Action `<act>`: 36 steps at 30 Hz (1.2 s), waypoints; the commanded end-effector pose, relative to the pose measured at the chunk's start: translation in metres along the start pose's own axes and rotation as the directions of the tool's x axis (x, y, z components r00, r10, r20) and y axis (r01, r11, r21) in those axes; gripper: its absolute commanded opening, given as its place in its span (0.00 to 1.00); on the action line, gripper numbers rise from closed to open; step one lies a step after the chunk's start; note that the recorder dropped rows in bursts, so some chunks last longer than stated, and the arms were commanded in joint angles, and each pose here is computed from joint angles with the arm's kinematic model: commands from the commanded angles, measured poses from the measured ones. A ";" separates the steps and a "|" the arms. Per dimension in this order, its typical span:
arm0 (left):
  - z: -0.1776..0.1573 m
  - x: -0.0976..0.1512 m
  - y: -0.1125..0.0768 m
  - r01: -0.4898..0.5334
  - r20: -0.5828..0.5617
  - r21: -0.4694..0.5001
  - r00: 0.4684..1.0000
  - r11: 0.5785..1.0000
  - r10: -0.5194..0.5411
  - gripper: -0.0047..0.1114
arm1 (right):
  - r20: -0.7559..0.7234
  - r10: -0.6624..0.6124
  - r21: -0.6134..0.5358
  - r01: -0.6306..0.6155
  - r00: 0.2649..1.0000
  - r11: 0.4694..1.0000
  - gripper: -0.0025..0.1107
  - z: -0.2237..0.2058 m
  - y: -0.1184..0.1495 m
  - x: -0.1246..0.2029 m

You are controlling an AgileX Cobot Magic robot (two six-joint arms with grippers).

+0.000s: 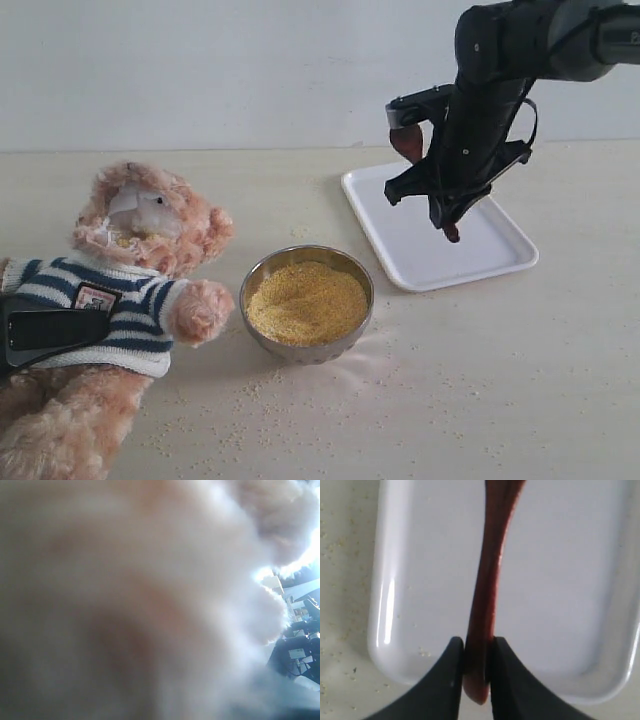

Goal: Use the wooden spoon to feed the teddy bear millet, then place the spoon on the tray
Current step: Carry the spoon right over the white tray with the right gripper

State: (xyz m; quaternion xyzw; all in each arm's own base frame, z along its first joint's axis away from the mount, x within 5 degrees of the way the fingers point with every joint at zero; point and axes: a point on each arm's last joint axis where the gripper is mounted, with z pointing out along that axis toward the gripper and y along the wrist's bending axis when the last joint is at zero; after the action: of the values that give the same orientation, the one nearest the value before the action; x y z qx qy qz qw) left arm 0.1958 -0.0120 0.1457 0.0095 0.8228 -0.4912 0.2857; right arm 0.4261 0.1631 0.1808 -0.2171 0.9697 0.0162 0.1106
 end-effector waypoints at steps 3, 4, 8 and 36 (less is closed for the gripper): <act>-0.001 -0.004 -0.003 -0.012 0.019 0.031 1.000 0.999 0.011 0.08 | -0.053 -0.010 -0.017 0.009 0.999 1.000 0.03 0.025 -0.002 0.000; -0.001 -0.004 -0.003 -0.012 0.019 0.031 1.000 0.999 0.011 0.08 | -0.051 -0.010 -0.017 0.009 0.999 1.000 0.03 0.026 -0.002 0.000; -0.001 -0.004 -0.003 -0.012 0.019 0.031 1.000 0.999 0.011 0.08 | -0.047 0.001 -0.015 -0.002 0.999 1.000 0.03 0.032 -0.008 0.000; -0.001 -0.004 -0.003 -0.012 0.019 0.031 1.000 0.999 0.011 0.08 | -0.011 -0.030 -0.009 0.030 0.999 1.000 0.39 0.043 -0.012 -0.003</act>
State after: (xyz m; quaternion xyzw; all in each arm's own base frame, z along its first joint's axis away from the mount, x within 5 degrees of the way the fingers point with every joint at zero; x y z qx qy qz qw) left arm 0.1958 -0.0120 0.1457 0.0095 0.8228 -0.4912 0.2857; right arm 0.4403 0.1599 0.1322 -0.2297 0.9688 0.0182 0.0912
